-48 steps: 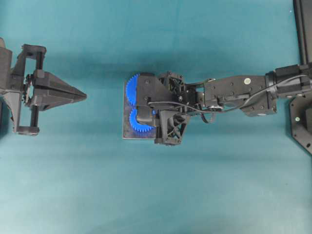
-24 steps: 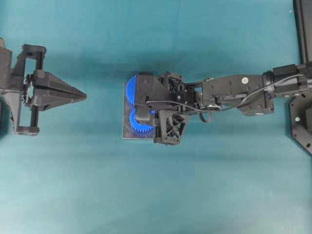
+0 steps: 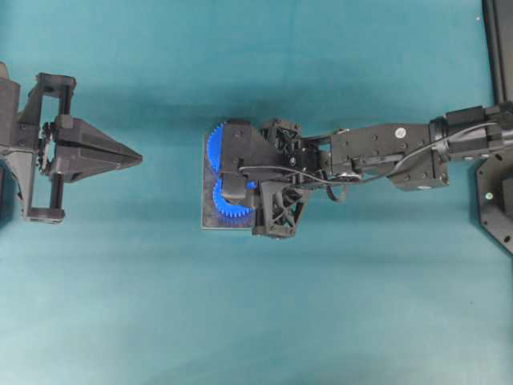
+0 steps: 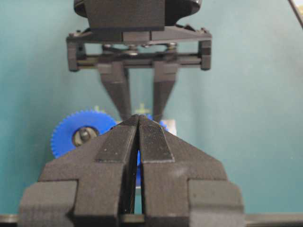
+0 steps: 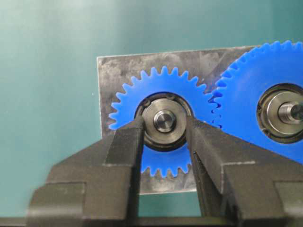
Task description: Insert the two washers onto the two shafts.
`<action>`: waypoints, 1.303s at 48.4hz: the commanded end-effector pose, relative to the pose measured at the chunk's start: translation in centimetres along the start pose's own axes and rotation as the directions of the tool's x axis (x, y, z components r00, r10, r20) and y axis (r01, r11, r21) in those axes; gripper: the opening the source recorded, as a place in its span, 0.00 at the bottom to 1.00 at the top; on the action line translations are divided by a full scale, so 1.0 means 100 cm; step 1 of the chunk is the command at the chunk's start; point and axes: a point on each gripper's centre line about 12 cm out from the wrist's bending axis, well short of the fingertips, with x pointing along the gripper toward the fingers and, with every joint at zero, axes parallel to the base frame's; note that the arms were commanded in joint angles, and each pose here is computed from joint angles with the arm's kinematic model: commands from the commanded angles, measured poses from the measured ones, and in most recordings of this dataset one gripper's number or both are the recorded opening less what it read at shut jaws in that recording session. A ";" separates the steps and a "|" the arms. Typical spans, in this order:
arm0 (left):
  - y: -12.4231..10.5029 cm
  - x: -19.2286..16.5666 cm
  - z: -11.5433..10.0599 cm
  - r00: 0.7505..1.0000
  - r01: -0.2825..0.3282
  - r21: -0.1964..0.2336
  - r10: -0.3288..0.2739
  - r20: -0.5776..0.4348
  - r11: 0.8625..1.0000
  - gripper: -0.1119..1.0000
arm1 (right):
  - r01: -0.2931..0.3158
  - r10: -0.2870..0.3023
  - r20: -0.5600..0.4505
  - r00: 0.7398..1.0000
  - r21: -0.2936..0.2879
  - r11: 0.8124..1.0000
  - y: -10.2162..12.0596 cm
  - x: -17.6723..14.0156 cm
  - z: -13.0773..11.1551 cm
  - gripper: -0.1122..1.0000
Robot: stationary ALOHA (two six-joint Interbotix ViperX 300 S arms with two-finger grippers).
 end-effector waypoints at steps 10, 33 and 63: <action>0.000 -0.001 0.005 1.000 0.001 -0.018 -0.001 0.020 1.000 0.10 | 0.007 -0.008 0.070 0.998 0.013 1.000 -0.008 -0.020 0.020 0.74; 0.000 -0.002 0.003 1.000 0.001 -0.029 -0.001 0.017 1.000 0.10 | 0.026 -0.027 0.019 0.999 0.030 0.999 -0.017 -0.033 0.014 0.72; -0.004 -0.002 -0.018 0.978 0.015 -0.020 -0.019 -0.209 1.000 0.10 | 0.039 -0.038 -0.030 0.999 0.036 0.999 -0.024 -0.048 0.008 0.72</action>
